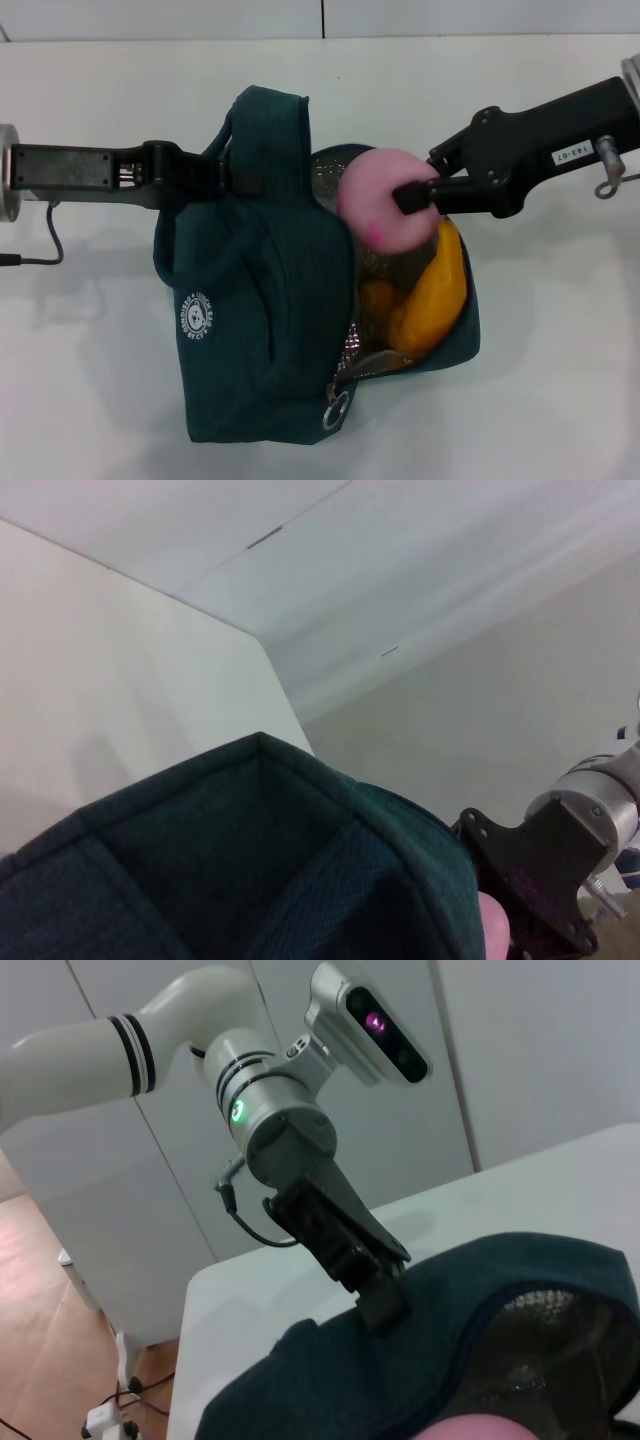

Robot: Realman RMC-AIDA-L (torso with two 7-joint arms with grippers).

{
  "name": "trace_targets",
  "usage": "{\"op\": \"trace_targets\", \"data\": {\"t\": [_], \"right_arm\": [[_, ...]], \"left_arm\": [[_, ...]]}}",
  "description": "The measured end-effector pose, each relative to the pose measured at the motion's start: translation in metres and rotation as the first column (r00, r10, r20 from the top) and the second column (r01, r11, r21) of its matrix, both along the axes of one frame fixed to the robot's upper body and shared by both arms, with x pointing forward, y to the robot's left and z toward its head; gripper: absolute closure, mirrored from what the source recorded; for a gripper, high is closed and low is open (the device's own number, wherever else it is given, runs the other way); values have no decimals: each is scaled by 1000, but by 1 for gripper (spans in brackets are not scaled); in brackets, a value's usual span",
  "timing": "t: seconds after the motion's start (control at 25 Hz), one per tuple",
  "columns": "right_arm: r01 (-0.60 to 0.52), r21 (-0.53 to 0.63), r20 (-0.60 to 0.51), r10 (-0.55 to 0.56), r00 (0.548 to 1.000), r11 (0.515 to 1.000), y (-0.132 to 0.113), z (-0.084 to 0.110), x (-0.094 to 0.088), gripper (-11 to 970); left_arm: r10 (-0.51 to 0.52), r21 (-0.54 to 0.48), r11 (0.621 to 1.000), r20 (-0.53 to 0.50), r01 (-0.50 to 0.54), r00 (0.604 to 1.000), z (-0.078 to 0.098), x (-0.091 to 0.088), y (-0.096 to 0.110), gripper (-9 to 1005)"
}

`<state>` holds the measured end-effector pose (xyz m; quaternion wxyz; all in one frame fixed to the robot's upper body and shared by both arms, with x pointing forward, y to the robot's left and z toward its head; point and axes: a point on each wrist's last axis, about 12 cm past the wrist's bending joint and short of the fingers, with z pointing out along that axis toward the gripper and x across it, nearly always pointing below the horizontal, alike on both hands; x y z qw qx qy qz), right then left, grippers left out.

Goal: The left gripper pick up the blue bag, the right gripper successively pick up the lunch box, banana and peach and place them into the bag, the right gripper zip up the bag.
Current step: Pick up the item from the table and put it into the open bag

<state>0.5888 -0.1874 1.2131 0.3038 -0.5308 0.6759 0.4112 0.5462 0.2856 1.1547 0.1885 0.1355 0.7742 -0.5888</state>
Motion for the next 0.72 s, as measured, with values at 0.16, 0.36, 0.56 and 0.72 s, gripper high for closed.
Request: {"op": "trace_targets", "data": {"t": [0.16, 0.36, 0.56, 0.72], "right_arm": [[-2, 5, 4, 2, 1000, 1000, 1, 1, 0, 787], [0, 6, 6, 0, 1000, 1000, 1, 1, 1, 653], [6, 5, 7, -6, 1000, 1000, 0, 1, 1, 469], [8, 1, 7, -8, 1000, 1000, 0, 1, 2, 374]], "left_arm": [[2, -1, 1000, 0, -2, 1000, -1, -1, 1, 955], [3, -1, 1000, 1, -3, 1000, -2, -1, 1, 955], [4, 0, 1000, 2, -4, 1000, -2, -1, 1, 955], [4, 0, 1000, 2, -4, 1000, -2, -1, 1, 955]]}}
